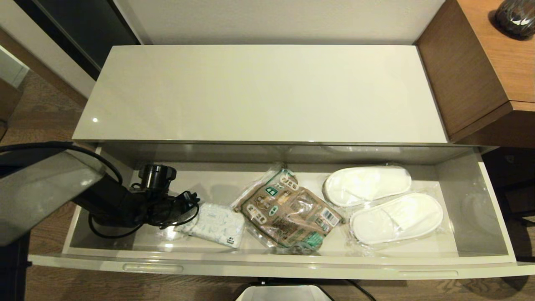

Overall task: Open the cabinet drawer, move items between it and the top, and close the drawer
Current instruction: Take out the tissue from the drawer

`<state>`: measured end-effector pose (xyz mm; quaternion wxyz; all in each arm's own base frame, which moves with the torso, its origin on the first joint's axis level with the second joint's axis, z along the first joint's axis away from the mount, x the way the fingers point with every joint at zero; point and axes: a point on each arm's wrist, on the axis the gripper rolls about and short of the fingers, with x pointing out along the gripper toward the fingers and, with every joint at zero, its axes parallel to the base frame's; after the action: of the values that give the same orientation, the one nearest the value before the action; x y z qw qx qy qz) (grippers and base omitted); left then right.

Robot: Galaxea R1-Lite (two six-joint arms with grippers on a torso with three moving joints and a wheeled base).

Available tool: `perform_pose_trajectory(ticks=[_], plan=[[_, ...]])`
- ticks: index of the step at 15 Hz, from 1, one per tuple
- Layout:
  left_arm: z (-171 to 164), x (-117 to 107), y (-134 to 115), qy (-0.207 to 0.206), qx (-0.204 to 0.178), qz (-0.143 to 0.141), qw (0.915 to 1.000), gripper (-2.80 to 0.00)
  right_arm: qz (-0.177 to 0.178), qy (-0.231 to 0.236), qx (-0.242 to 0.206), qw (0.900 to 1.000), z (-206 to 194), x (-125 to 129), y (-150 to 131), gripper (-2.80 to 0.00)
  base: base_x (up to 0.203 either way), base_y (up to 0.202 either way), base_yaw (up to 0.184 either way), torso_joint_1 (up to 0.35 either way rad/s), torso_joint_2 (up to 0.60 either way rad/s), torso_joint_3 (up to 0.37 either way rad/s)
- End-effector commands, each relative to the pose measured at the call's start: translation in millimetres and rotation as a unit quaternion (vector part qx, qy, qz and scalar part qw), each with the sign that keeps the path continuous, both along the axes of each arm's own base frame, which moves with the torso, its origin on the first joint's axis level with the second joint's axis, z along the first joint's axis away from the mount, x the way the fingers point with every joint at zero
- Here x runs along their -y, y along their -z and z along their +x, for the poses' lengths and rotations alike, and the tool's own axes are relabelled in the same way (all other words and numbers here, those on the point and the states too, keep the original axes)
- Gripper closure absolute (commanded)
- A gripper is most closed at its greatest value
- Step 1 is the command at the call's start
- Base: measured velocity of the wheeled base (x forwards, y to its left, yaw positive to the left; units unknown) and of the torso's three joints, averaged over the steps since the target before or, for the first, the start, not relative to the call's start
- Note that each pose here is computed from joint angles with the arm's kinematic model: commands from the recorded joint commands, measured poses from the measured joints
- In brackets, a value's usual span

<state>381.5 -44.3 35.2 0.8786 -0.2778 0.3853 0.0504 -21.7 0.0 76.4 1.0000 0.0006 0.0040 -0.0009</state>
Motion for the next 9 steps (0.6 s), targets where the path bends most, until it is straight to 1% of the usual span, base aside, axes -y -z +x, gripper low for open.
perform_pose_trajectory(ticks=[1, 3, 7, 8, 9], plan=[[5, -4, 17, -0.012, -0.020, -0.005, 0.9997, -2.80, 0.000, 0.000, -0.001, 1.000, 0, 0, 0, 0.00, 0.000, 0.000, 0.000, 0.000, 0.00, 0.000], [6, -4, 18, -0.013, -0.021, -0.007, 0.9997, -2.80, 0.000, 0.000, -0.001, 1.000, 0, 0, 0, 0.00, 0.000, 0.000, 0.000, 0.000, 0.00, 0.000], [10, -4, 29, -0.015, -0.032, -0.004, 0.9994, -2.80, 0.000, 0.000, -0.001, 1.000, 0, 0, 0, 0.00, 0.000, 0.000, 0.000, 0.000, 0.00, 0.000], [10, -4, 29, -0.017, -0.032, -0.003, 0.9994, -2.80, 0.000, 0.000, -0.001, 1.000, 0, 0, 0, 0.00, 0.000, 0.000, 0.000, 0.000, 0.00, 0.000], [10, -4, 32, -0.019, -0.036, 0.006, 0.9992, -2.80, 0.000, 0.000, -0.001, 1.000, 0, 0, 0, 0.00, 0.000, 0.000, 0.000, 0.000, 0.00, 0.000]])
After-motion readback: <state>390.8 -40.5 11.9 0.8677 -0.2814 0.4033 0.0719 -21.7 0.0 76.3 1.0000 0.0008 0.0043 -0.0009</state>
